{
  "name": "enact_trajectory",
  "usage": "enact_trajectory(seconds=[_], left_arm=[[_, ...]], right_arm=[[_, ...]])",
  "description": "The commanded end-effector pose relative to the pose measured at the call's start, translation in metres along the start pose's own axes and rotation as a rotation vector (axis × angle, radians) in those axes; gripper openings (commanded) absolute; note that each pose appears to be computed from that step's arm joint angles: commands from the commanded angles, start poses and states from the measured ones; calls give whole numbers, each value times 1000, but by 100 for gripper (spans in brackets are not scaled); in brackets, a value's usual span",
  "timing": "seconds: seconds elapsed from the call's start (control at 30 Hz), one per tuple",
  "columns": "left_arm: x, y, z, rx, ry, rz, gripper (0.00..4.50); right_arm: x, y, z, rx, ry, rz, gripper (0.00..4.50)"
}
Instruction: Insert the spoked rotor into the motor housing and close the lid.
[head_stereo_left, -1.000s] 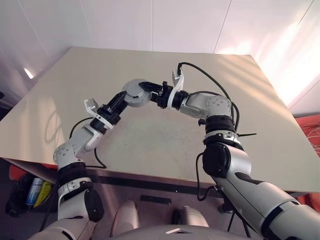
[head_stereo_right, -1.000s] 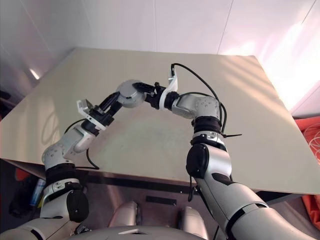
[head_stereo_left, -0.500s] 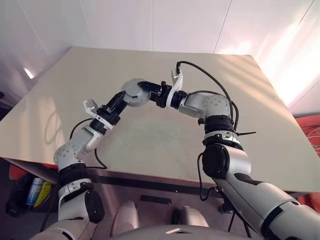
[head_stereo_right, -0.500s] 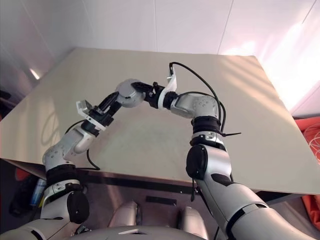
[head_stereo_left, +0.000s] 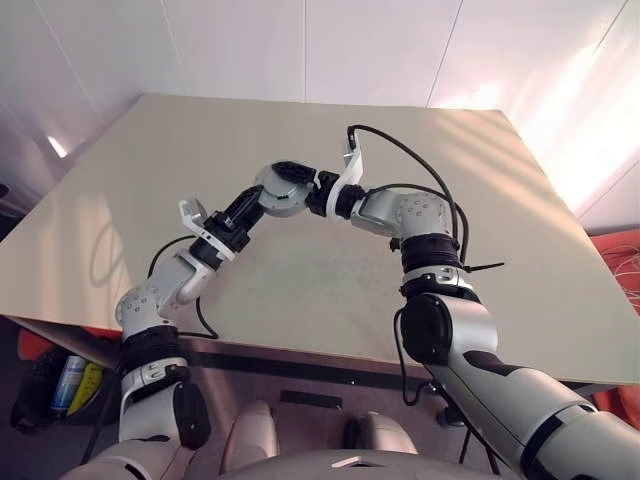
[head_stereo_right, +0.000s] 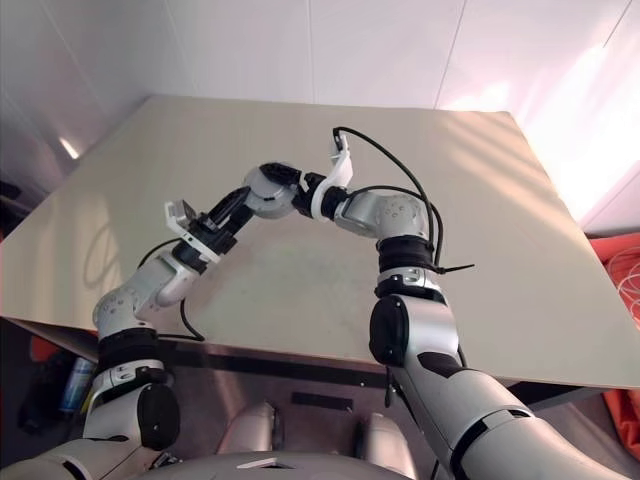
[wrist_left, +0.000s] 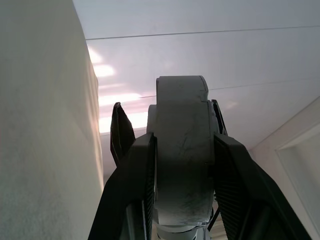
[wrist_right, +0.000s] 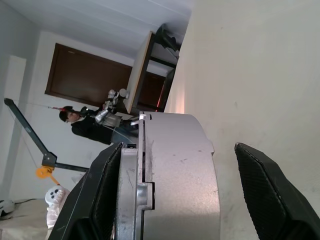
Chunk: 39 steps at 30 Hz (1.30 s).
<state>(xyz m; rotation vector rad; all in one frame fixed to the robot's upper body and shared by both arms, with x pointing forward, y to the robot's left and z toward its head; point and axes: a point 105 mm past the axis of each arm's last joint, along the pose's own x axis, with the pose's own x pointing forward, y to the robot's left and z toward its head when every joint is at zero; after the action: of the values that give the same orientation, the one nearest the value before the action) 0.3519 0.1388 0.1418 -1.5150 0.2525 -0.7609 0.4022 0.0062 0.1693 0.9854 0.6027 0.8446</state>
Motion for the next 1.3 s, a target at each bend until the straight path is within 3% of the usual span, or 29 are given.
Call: enact_trajectory(seconds=[0.03, 0.47, 0.67, 0.9, 1.3], left_arm=[[2, -26, 4, 64, -4, -101, 132], [-38, -29, 49, 178, -248, -43, 132], [-69, -23, 88, 255, -474, 45, 132], [-90, 0, 115, 241, -635, 174, 132], [-109, 44, 132, 196, -744, 373, 132]], right_arm=[[1, 5, 11, -22, -50, -9, 398], [-11, -29, 38, -29, -200, -153, 398], [-42, -55, 35, -189, -125, -211, 398], [-70, -43, 39, -261, -107, -125, 398], [-64, -42, 33, -250, -120, -135, 398]])
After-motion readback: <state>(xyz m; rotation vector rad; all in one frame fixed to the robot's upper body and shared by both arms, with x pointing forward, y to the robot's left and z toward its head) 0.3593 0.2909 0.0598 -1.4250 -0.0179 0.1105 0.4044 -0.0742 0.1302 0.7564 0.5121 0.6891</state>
